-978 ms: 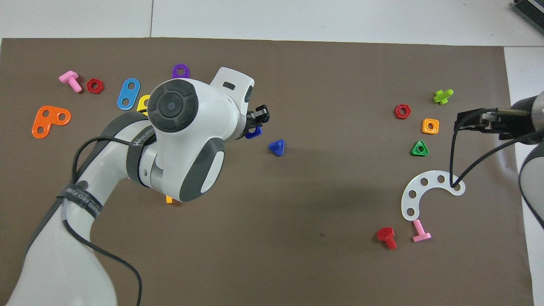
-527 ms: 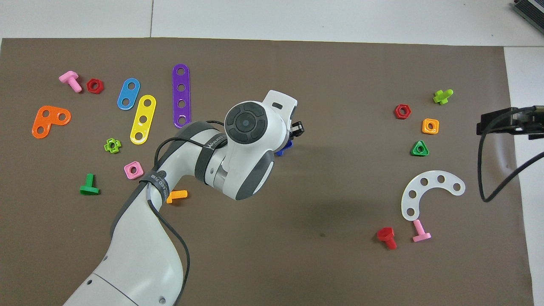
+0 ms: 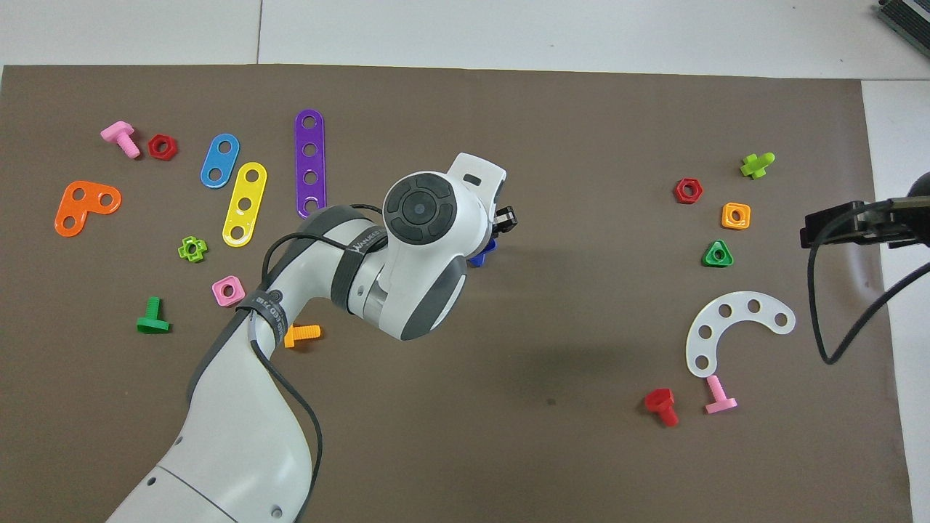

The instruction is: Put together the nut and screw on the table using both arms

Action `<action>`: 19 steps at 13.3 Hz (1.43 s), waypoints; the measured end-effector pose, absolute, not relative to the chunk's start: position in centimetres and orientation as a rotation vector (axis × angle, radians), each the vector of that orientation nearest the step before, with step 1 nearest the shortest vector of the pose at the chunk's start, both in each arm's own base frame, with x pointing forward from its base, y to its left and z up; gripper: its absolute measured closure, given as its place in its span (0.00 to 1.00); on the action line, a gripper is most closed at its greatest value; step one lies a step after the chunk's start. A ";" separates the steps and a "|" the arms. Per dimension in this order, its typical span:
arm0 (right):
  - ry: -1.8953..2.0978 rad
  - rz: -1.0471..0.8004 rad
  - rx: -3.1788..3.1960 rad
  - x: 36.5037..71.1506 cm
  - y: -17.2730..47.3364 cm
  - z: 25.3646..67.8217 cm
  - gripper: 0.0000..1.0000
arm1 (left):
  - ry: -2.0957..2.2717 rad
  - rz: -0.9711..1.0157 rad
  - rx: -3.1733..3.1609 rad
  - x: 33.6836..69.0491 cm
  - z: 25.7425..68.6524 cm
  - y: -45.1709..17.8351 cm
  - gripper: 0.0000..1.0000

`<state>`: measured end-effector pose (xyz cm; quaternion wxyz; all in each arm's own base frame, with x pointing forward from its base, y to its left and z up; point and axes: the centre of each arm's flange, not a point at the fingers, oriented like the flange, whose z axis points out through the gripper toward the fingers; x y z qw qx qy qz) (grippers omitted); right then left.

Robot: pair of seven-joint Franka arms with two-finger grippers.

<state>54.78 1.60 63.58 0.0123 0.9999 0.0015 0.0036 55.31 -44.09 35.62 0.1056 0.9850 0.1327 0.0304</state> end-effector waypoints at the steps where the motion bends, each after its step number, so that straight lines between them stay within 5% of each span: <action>1: 0.018 0.012 3.117 54.8 2.1 63.6 0.00 | 0.389 0.078 2.910 55.1 35.3 -44.1 0.54; 19: 0.023 0.014 3.117 54.8 2.2 63.4 0.00 | 0.376 0.068 2.960 54.0 31.1 -43.3 0.54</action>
